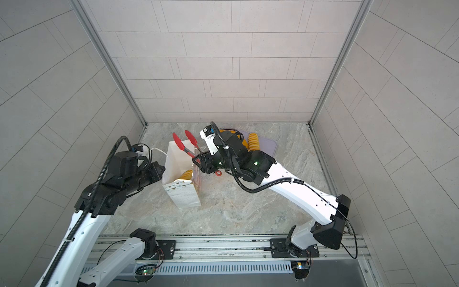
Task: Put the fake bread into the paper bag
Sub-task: 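Open the tongs over the bag mouth to drop the striped roll, then move the empty tongs back over the bread tray with the right gripper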
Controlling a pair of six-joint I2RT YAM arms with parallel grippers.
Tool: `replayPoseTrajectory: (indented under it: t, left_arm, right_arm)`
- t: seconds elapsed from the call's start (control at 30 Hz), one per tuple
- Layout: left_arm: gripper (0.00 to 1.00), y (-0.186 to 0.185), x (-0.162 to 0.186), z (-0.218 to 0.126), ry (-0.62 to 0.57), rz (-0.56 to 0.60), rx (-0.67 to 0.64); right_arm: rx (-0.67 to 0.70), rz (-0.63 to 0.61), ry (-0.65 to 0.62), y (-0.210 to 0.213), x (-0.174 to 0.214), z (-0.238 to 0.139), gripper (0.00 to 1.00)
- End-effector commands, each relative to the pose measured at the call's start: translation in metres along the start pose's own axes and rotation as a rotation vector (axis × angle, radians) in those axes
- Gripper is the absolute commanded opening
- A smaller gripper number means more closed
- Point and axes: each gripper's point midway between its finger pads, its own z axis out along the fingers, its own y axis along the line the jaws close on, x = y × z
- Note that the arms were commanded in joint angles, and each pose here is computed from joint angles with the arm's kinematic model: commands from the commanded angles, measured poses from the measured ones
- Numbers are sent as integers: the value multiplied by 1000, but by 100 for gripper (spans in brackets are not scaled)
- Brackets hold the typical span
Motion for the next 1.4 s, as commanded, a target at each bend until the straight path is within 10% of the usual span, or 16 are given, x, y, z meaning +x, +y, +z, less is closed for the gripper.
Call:
replayPoseTrajectory:
  t: [0.0, 0.23, 0.6, 1.37]
  left_arm:
    - [0, -1, -1, -1, -13, -3, 5]
    - [0, 0, -2, -2, -15, -3, -1]
    - [52, 1, 2, 0, 1, 7, -1]
    - [18, -1, 15, 18, 70, 12, 24]
  right_arm:
    - [-12, -21, -73, 11, -22, -21, 54]
    - [30, -59, -90, 7, -30, -33, 54]
    - [147, -93, -121, -21, -43, -62, 53]
    - [607, 70, 64, -198, 6, -115, 50]
